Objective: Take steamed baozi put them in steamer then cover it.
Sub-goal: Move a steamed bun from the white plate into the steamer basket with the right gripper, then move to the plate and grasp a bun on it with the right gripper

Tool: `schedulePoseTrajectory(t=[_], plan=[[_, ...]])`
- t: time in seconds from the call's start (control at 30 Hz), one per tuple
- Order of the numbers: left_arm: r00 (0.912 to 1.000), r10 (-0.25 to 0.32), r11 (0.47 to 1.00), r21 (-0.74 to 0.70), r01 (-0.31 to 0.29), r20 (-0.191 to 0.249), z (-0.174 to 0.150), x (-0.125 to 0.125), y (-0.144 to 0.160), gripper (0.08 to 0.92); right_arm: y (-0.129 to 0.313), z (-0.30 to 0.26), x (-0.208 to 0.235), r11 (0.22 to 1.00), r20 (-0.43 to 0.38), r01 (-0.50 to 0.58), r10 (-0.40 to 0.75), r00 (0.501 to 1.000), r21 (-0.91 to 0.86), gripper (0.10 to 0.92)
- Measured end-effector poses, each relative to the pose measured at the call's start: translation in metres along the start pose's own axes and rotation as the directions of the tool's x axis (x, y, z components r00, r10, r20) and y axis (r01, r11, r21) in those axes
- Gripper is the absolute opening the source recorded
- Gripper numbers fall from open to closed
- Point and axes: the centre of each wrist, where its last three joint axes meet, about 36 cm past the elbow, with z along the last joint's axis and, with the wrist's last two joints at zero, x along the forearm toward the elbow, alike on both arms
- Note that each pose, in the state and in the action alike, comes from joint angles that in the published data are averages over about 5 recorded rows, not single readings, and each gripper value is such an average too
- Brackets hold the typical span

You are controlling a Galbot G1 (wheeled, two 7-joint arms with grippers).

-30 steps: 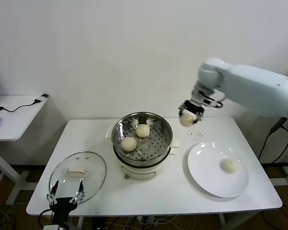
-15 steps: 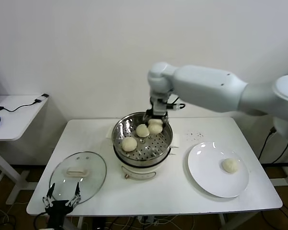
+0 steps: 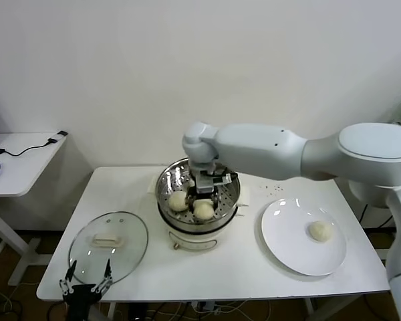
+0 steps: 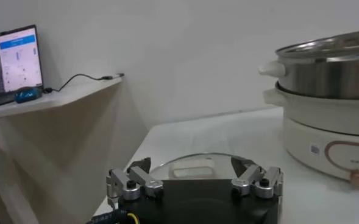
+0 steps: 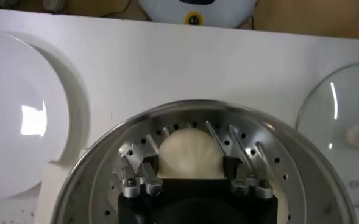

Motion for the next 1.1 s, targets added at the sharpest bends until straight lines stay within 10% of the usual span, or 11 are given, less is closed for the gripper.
schedulePoseTrajectory(t=[0.73, 1.1], plan=[[1.0000, 0.003, 1.000, 0.003, -0.003, -0.009, 0.004, 0.004, -0.003, 0.823, 0.017, 0.013, 0.022, 0.998, -0.036, -0.040, 0.039, 0.999, -0.040, 0.823], [0.9999, 0.011, 1.000, 0.001, -0.011, 0.005, -0.002, 0.005, -0.004, 0.823, 0.122, 0.032, 0.074, 0.885, -0.153, -0.196, 0.144, 0.978, -0.423, 0.823]])
